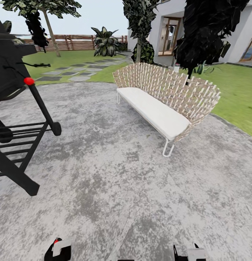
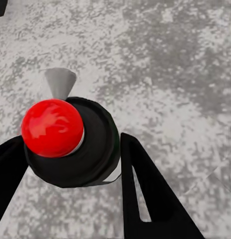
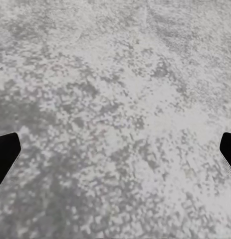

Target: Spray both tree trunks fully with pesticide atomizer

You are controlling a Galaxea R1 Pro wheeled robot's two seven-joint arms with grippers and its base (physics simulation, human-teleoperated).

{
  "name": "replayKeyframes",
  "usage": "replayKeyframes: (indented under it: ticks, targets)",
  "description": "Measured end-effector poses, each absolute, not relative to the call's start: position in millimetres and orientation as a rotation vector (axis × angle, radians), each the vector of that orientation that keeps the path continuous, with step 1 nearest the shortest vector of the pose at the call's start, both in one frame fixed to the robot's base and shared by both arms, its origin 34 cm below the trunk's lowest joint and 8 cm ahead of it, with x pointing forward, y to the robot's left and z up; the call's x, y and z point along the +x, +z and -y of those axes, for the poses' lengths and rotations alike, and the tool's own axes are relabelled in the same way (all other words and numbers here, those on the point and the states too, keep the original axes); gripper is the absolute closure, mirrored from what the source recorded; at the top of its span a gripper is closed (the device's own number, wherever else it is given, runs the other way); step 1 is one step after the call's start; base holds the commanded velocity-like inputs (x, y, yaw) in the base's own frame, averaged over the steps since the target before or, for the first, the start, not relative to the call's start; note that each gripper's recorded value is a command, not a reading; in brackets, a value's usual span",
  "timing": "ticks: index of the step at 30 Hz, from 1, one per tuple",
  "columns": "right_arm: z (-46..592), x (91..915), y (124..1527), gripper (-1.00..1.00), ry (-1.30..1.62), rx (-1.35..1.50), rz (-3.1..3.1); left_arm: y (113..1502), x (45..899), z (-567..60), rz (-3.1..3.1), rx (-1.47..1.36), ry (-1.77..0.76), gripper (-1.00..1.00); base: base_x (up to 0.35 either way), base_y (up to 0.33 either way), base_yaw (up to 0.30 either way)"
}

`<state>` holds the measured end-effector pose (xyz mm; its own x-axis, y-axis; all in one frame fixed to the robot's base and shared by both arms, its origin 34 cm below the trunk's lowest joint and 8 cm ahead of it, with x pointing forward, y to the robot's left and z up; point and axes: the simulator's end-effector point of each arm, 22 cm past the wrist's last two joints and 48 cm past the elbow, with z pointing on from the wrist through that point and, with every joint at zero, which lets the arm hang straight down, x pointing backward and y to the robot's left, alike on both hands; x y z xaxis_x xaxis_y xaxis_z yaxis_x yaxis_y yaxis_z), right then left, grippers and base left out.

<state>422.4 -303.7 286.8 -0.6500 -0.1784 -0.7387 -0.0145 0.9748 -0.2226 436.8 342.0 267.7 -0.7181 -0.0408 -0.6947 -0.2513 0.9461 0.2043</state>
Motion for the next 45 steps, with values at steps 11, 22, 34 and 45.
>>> replayKeyframes:
  ticks: [11,22,34,45]
  targets:
    - [304,424,288,-1.0,-0.249,-0.131,-2.265,268,437,-342,-2.353,-0.205,0.369,1.0,0.339,-0.009,0.0]
    - [305,426,290,-1.0,-0.251,-0.129,-2.256,270,439,-342,-2.347,-0.205,0.367,1.0,0.339,-0.07,0.096]
    - [304,430,295,-1.0,-0.25,-0.127,-2.243,275,444,-342,-2.331,-0.208,0.365,1.0,0.321,-0.094,0.135]
    - [305,435,300,-1.0,-0.251,-0.126,-2.227,281,449,-342,-2.313,-0.211,0.361,1.0,0.029,-0.013,0.07]
